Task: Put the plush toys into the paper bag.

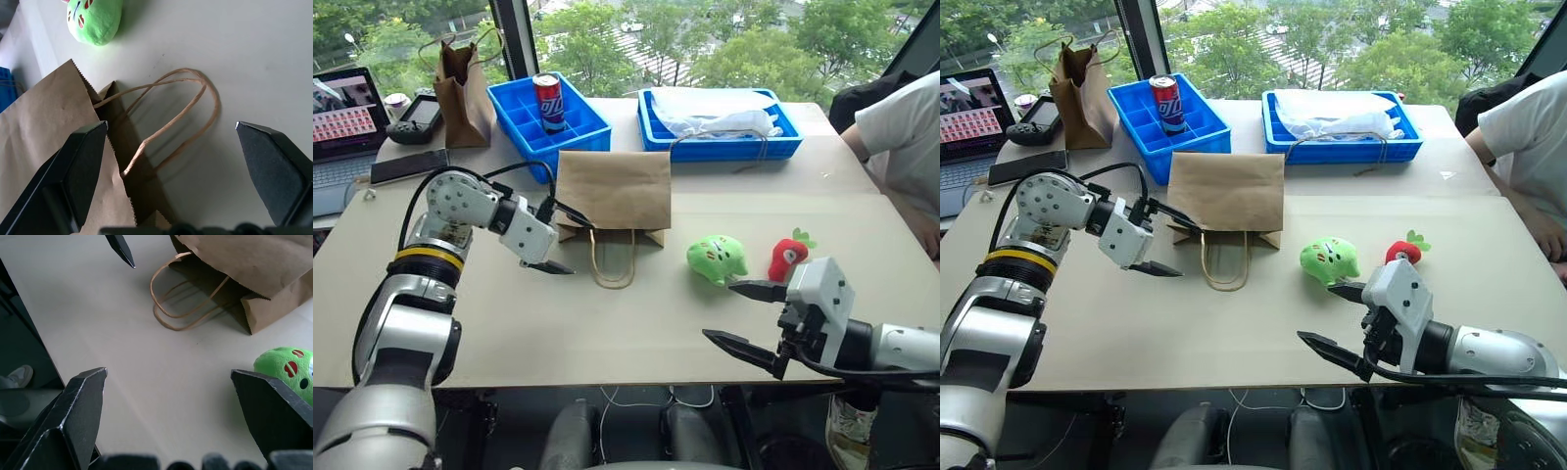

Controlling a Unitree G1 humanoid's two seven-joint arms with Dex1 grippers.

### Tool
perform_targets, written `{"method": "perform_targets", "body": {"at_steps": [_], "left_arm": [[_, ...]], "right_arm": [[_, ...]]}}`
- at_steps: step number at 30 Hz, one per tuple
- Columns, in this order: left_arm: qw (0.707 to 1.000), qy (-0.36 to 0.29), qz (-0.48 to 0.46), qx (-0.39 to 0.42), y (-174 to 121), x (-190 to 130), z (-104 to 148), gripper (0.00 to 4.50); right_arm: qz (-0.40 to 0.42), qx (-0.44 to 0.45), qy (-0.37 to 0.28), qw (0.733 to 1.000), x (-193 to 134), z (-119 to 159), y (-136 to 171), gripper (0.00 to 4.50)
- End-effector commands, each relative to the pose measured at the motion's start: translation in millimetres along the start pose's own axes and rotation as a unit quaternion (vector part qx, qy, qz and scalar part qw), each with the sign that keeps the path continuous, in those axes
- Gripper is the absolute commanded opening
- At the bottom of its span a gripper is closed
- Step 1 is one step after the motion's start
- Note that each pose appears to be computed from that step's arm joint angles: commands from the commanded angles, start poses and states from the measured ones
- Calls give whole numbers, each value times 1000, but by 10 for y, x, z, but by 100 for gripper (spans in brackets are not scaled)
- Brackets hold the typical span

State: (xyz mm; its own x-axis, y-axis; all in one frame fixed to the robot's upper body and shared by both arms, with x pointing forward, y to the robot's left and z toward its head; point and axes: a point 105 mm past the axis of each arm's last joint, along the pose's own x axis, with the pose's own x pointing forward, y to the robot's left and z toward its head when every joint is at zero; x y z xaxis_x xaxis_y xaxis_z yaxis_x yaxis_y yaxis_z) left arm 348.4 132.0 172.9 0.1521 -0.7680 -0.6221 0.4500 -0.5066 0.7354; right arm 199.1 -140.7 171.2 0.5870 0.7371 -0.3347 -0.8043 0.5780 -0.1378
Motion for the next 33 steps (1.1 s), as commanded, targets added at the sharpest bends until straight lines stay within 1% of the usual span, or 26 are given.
{"method": "perform_targets", "body": {"at_steps": [1,3,6,9,11,12,13,15,16,17,18,19,23,24,26,28,31,32,33], "left_arm": [[996,14,-7,87,85,83,30,450],[996,12,10,91,160,144,36,450],[994,38,-15,101,119,259,-33,450],[993,55,-13,106,116,342,-86,450],[992,61,7,107,174,386,-99,400],[992,61,11,107,189,400,-100,392],[992,60,18,108,204,408,-99,347],[993,57,29,95,218,423,-105,293],[993,58,33,99,225,421,-106,254],[994,52,51,85,265,416,-98,214],[994,53,59,80,285,402,-103,192],[994,53,63,76,297,392,-106,155],[995,32,92,15,371,340,-104,22],[995,19,99,-18,410,326,-102,4],[992,-20,92,-81,464,298,-60,4],[984,-74,90,-135,546,282,28,4],[974,-121,85,-174,616,254,137,4],[970,-134,88,-183,657,237,182,0],[968,-143,88,-188,680,222,225,0]], "right_arm": [[-23,-1,-22,999,-57,105,25,449],[-33,-4,-21,999,-70,114,6,449],[-41,-5,-22,999,-89,136,7,449],[-52,-5,-22,998,-107,142,-1,449],[-53,-3,-22,998,-99,142,11,450],[-51,0,-22,998,-90,138,25,450],[-51,1,-22,998,-79,128,40,450],[-50,4,-19,999,-50,98,62,450],[-50,5,-18,999,-37,87,75,450],[-48,6,-17,999,-18,75,86,450],[-48,6,-14,999,18,51,83,450],[-49,6,-11,999,43,34,80,450],[-69,6,-6,998,227,-50,-11,450],[-75,14,-6,997,283,-82,-37,450],[-72,29,5,997,421,-198,-36,450],[-66,52,-8,996,577,-242,-28,450],[-80,79,-35,993,738,-229,-83,450],[-83,86,-40,992,784,-237,-99,396],[-84,90,-43,991,821,-245,-105,386]]}}
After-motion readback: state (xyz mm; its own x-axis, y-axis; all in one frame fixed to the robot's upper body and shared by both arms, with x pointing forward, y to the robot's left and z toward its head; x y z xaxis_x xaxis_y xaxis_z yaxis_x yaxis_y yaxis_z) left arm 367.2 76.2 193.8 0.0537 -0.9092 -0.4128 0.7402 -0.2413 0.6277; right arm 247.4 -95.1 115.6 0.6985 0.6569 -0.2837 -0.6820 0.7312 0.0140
